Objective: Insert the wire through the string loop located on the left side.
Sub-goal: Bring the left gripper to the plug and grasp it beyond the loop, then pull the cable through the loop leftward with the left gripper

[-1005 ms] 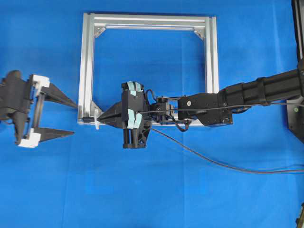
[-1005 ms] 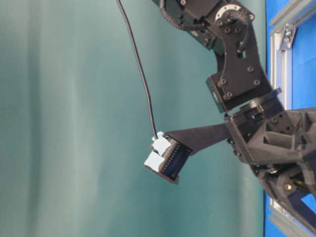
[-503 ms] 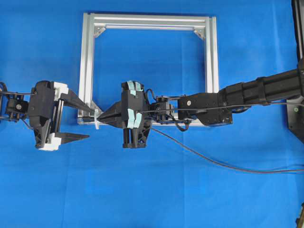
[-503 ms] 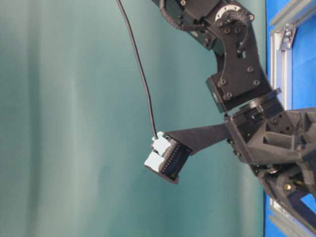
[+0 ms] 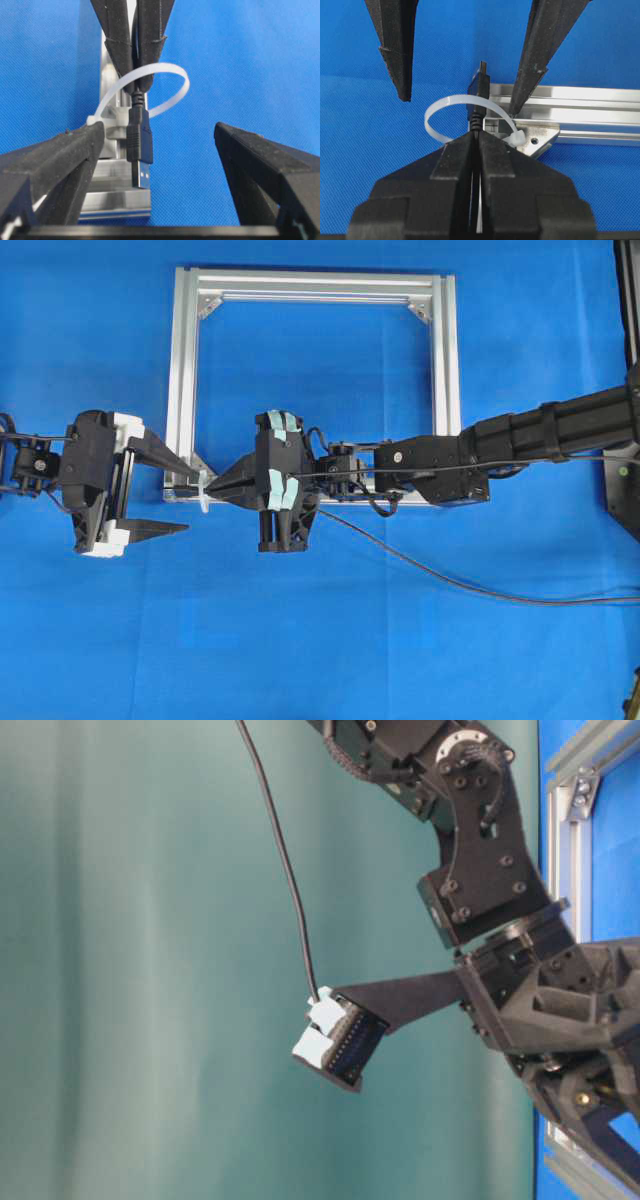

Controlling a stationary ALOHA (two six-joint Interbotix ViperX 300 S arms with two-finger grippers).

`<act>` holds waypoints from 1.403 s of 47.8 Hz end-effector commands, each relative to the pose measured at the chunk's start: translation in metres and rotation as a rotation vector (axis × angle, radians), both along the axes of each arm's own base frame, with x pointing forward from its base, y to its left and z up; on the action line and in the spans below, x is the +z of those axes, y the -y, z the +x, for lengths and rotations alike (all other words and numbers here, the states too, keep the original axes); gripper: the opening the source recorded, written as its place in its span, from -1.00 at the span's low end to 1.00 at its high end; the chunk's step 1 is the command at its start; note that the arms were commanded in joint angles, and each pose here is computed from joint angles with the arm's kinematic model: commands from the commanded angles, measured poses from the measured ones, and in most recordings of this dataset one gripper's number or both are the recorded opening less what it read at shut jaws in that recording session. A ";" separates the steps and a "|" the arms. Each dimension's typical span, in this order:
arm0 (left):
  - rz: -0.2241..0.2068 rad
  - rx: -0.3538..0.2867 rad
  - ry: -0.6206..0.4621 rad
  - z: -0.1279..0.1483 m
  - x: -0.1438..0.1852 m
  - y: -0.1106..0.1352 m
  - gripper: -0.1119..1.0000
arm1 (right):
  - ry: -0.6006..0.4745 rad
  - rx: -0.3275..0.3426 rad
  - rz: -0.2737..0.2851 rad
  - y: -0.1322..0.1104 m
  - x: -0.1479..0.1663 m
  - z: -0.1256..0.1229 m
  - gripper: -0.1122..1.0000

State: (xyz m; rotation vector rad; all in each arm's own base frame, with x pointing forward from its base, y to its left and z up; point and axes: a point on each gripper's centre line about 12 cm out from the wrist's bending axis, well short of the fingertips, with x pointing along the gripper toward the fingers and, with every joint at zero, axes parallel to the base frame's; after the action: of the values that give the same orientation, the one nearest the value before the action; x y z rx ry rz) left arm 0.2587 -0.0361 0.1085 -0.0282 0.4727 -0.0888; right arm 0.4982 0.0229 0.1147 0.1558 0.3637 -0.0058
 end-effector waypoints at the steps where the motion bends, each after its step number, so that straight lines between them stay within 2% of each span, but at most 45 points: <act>1: -0.010 0.019 0.014 0.005 0.004 -0.004 0.71 | 0.040 -0.004 0.003 0.001 0.016 0.004 -0.81; 5: -0.018 0.041 0.000 0.006 0.004 -0.008 0.49 | 0.040 -0.004 0.003 0.001 0.016 0.004 -0.81; 9: -0.024 0.058 -0.010 0.008 0.003 -0.012 0.08 | 0.040 -0.004 0.003 0.001 0.016 0.004 -0.81; 12: -0.026 0.063 -0.011 0.009 0.004 -0.013 -0.30 | 0.041 -0.004 0.003 0.001 0.016 0.004 -0.81; 16: -0.024 0.064 -0.014 0.009 0.004 -0.013 -0.65 | 0.040 -0.004 0.005 0.001 0.016 0.004 -0.81; 42: -0.025 0.064 -0.033 0.008 0.002 -0.013 -0.66 | 0.011 0.000 0.001 0.001 0.015 0.002 -0.79; 45: -0.025 0.064 -0.031 0.008 0.002 -0.013 -0.66 | 0.009 -0.002 0.005 0.001 0.014 0.002 -0.68; 49: -0.025 0.066 -0.033 0.008 0.002 -0.013 -0.66 | 0.006 0.000 0.010 0.000 0.015 0.002 -0.37; 58: -0.025 0.064 -0.031 0.008 0.002 -0.013 -0.66 | -0.005 -0.001 0.013 -0.001 0.014 0.001 0.65; 60: -0.025 0.064 -0.031 0.008 0.002 -0.013 -0.66 | -0.003 -0.001 0.013 -0.001 0.014 0.001 0.82; 63: -0.025 0.064 -0.030 0.008 0.002 -0.013 -0.66 | -0.003 -0.001 0.013 -0.001 0.014 0.002 0.96; 67: -0.025 0.064 -0.031 0.008 0.002 -0.013 -0.66 | -0.002 -0.002 0.014 -0.001 0.015 0.002 0.96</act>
State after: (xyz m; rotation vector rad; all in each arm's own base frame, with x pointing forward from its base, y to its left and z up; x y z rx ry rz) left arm 0.2632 -0.0231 0.1059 -0.0682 0.5228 -0.0307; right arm 0.4960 0.0224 0.1094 0.1662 0.4127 -0.0108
